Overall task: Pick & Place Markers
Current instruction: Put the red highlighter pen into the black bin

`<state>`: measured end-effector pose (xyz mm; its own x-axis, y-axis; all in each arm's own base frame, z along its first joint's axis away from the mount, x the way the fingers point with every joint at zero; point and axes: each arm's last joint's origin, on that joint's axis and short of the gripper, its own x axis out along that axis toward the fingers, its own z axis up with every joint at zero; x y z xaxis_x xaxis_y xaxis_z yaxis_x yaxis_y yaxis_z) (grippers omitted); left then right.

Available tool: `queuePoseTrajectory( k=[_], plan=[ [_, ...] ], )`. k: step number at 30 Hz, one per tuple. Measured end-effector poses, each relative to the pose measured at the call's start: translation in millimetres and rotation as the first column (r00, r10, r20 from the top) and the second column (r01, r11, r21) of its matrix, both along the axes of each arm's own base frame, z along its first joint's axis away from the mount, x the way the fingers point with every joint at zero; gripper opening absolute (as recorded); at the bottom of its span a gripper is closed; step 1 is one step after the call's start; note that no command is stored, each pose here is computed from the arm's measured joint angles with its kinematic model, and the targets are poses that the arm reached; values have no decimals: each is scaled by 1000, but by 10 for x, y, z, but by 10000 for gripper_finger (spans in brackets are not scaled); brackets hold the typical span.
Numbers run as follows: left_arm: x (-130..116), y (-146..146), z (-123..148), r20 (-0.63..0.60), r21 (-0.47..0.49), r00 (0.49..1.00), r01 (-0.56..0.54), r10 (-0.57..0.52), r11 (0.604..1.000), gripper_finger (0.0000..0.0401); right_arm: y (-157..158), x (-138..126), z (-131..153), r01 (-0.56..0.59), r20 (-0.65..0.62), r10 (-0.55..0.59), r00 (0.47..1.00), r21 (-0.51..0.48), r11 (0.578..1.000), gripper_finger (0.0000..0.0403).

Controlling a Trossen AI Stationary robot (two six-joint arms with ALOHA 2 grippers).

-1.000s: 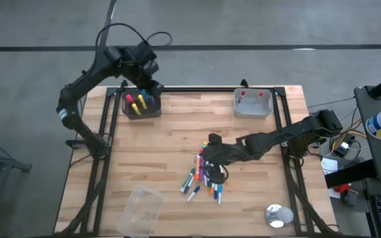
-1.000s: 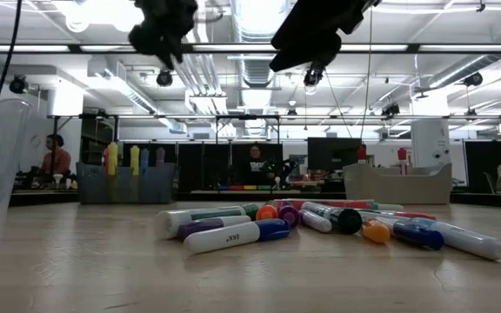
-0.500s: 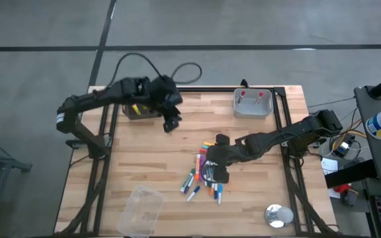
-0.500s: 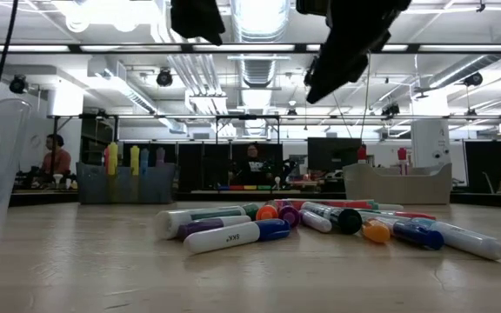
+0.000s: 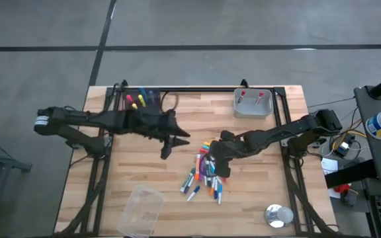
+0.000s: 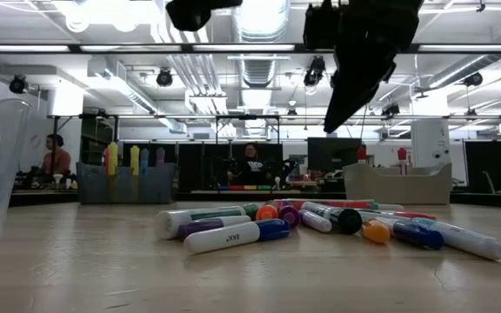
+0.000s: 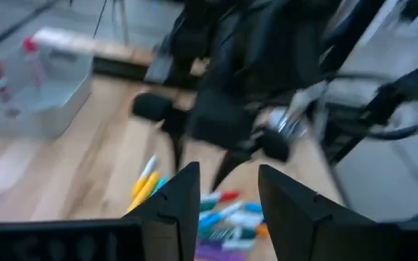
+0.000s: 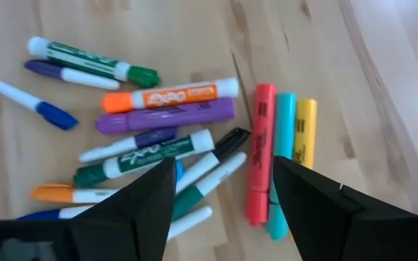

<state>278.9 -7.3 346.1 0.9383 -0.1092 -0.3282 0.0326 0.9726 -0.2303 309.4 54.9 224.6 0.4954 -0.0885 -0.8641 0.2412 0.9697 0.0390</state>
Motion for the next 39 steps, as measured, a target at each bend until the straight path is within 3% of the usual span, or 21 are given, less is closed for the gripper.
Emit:
queuePoseTrajectory(
  k=[7, 15, 23, 39],
  plan=[
    [-142, -270, -354, 231, -55, 969, 108, -92, 993, 133, -101, -68, -176, 10, -49, -11, 999, -26, 1000, 224],
    [-232, -337, -808, 306, -184, 949, 138, -76, 973, 133, -107, -77, -280, -20, -15, 19, 1000, -59, 998, 224],
    [-304, -357, -939, 336, -211, 939, 155, -77, 965, 133, -103, -56, -342, 9, 17, -8, 1000, -38, 999, 224],
    [-319, -372, -983, 322, -212, 943, 159, -84, 964, 133, -82, 57, -844, 9, -151, -18, 988, -58, 998, 224]
  ],
)
